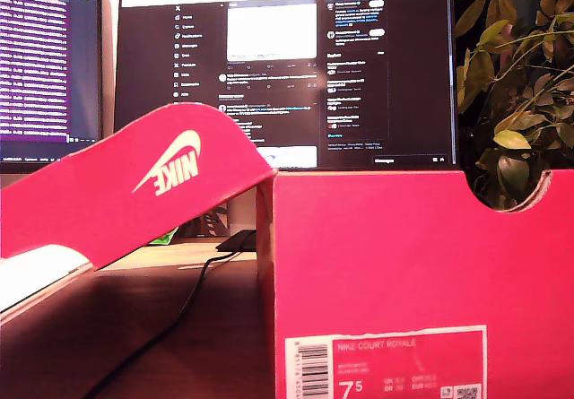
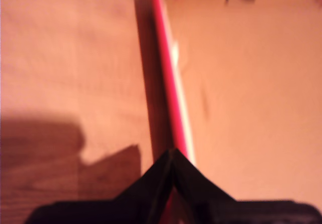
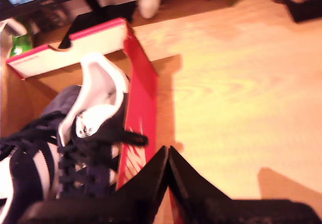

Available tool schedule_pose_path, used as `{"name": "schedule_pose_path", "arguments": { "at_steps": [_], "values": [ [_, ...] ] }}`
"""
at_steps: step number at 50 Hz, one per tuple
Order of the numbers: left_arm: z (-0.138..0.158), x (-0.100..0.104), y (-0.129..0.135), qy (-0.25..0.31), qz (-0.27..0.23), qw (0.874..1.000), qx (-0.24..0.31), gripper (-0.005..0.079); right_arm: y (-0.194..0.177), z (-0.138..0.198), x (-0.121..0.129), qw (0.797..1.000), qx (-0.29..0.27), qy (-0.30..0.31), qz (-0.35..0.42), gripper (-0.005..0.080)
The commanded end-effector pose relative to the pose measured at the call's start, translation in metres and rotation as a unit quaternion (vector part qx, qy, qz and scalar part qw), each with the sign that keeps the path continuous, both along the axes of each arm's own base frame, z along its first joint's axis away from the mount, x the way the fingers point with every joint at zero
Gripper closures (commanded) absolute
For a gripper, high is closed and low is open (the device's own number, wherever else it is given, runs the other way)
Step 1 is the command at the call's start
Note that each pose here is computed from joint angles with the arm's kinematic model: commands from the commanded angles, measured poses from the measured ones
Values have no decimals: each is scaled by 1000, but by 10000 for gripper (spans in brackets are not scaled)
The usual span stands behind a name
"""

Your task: Close the red shoebox by pushing the lid with your left arm and holding the box in place with your right arm

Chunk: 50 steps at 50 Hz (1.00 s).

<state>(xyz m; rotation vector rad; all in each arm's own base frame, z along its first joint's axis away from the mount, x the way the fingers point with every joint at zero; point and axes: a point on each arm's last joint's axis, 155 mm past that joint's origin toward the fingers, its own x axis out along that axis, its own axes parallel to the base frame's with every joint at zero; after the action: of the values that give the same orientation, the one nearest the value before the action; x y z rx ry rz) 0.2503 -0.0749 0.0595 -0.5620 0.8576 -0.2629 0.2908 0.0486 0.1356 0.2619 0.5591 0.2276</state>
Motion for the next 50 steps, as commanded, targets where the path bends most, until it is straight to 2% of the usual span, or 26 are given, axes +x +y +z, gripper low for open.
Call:
{"name": "schedule_pose_path", "arguments": {
  "at_steps": [1,16,27,50],
  "values": [
    [-4,1,-2,12,-14,1000,3,760,4,-11,2,1000,-16,17,19,764],
    [-18,4,-11,66,-45,997,-13,760,17,-59,4,993,1,104,61,764],
    [-33,-6,-23,110,-68,991,-44,760,29,-72,4,988,26,125,88,764],
    [-16,-3,-43,88,-112,985,-100,761,53,-81,-2,981,34,139,131,764]
  ]
}}
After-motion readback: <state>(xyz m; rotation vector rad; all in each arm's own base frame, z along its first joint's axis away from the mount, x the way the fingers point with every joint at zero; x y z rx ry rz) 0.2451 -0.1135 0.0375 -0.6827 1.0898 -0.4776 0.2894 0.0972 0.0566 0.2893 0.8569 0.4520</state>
